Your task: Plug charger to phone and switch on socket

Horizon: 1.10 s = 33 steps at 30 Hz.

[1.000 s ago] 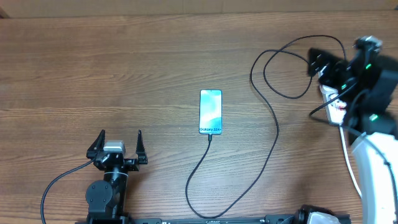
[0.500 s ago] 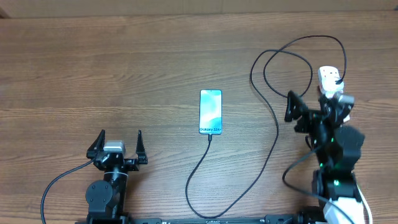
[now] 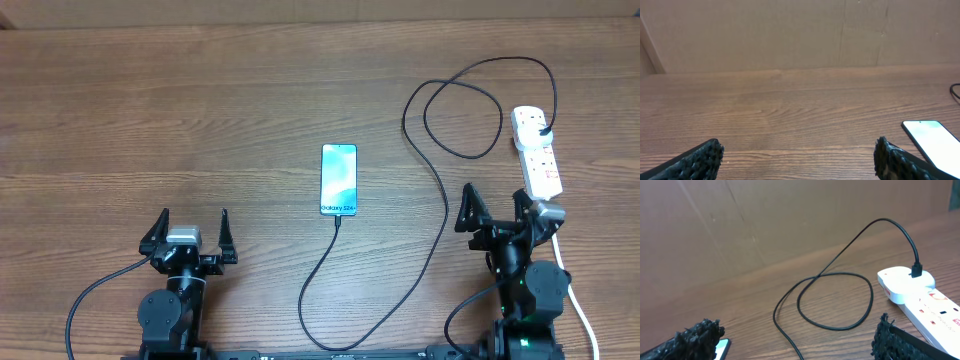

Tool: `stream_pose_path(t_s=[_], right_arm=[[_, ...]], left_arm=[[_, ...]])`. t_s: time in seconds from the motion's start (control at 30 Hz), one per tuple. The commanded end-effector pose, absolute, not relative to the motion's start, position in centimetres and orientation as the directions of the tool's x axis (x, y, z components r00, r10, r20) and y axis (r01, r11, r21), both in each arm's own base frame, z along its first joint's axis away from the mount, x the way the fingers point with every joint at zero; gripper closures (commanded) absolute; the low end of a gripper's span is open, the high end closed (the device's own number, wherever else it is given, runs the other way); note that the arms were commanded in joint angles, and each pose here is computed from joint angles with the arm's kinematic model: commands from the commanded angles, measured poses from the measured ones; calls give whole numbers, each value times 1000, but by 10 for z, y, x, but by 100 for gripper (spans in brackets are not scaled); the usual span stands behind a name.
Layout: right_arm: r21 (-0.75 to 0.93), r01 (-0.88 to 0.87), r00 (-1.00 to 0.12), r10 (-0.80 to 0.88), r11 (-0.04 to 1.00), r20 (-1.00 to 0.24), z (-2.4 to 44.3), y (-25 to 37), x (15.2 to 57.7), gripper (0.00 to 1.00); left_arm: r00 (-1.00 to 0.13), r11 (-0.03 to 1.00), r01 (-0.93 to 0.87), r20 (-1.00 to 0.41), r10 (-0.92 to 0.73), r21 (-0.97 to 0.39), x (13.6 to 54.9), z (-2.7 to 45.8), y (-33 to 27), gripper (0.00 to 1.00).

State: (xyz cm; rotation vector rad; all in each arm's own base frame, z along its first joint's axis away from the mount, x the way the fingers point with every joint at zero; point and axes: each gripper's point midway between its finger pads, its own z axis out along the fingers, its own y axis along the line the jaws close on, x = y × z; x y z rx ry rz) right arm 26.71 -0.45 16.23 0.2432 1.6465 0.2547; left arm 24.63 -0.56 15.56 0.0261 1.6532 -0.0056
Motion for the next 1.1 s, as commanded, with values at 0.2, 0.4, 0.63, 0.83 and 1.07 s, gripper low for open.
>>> stream_pose_path(t_s=[0.2, 0.4, 0.63, 0.83, 1.07], right_arm=[[310, 36, -144, 312, 950, -939, 141, -5, 255, 0], [307, 31, -105, 309, 951, -945, 150, -6, 250, 0], [303, 3, -19, 303, 953, -953, 171, -5, 246, 0], [303, 3, -21, 303, 953, -953, 170, -5, 246, 0], [294, -7, -26, 294, 956, -956, 170, -1, 246, 0]], left_arm=[[-76, 999, 22, -997, 32, 31, 246, 156, -5, 0], [-76, 999, 23, -997, 32, 30, 246, 156, -5, 0], [-76, 999, 23, -997, 32, 30, 246, 156, -5, 0], [-76, 999, 22, -997, 32, 30, 246, 156, -5, 0], [-76, 999, 22, -997, 32, 31, 246, 156, -5, 0]])
